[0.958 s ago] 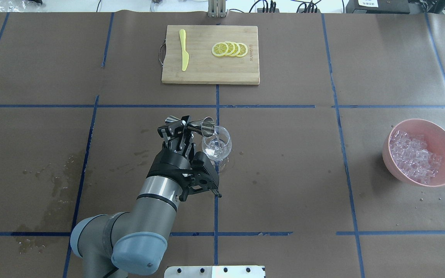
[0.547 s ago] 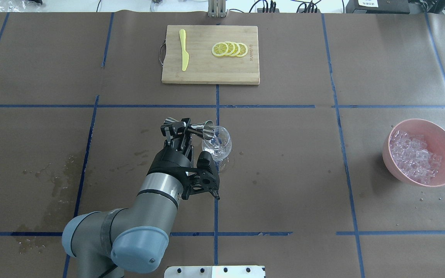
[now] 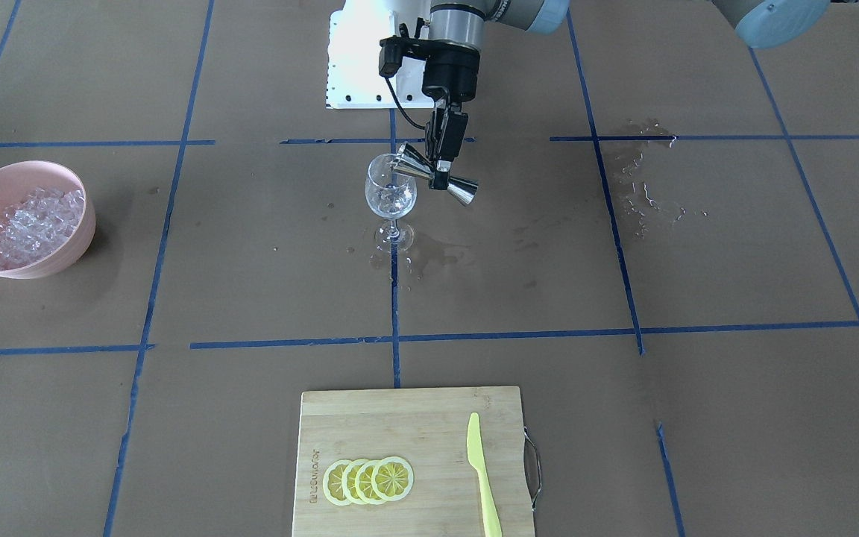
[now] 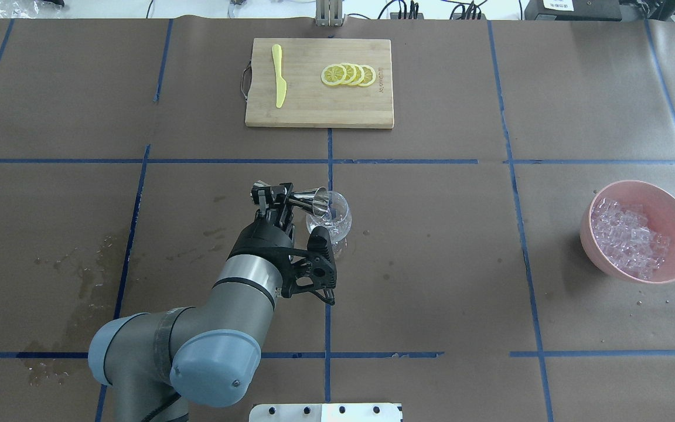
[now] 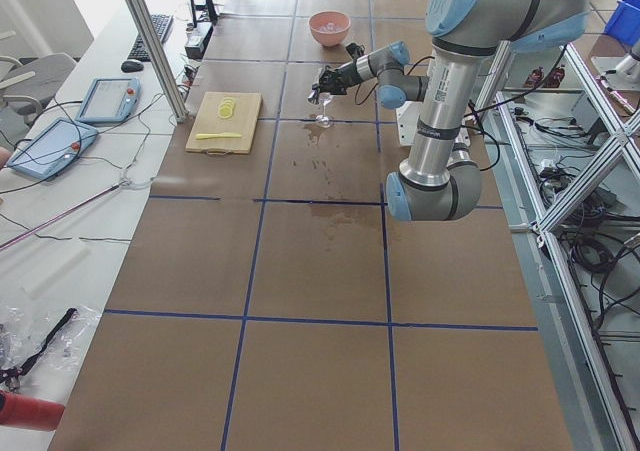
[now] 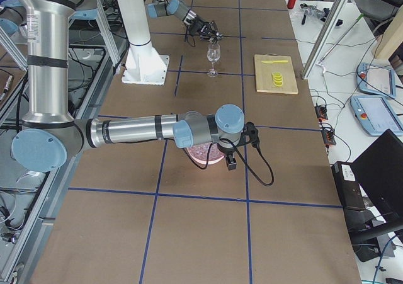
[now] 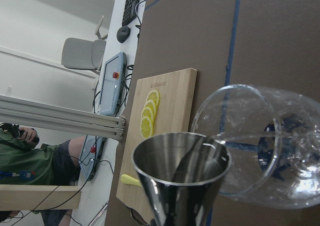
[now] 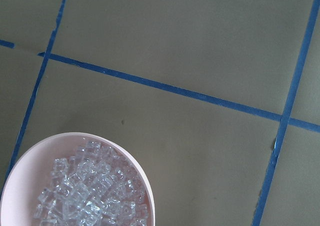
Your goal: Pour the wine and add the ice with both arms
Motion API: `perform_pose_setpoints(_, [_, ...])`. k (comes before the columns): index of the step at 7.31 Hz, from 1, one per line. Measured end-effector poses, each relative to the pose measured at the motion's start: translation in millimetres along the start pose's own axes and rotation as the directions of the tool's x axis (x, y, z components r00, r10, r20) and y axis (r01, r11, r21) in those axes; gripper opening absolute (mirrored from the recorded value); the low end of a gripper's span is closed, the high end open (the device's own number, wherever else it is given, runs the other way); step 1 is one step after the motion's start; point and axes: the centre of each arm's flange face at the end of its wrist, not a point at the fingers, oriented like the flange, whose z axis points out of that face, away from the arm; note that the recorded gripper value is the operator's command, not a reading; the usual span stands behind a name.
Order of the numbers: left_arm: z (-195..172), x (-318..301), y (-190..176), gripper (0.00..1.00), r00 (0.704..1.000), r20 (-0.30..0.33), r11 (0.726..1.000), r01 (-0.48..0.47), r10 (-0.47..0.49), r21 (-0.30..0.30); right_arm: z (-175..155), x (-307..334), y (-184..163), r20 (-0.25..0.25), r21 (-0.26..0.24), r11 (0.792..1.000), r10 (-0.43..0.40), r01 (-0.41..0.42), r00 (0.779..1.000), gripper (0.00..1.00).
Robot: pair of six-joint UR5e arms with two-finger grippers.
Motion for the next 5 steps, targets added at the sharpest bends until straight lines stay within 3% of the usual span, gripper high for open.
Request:
perform_pose_setpoints(2, [-1.6, -3.4, -0.4, 0.00, 1.000, -0.004, 1.000, -0.013, 0.013, -0.003, 0.5, 0.7, 0.8, 0.000, -0.001, 1.000, 0.002, -0.002, 1.000, 1.00])
perform_pose_setpoints(5, [0.3, -9.5, -1.4, 0.00, 0.996, -0.014, 0.995, -0.086, 0.086, -0.056, 1.5, 2.0, 1.3, 0.000, -0.003, 1.000, 0.004, -0.004, 1.000, 1.00])
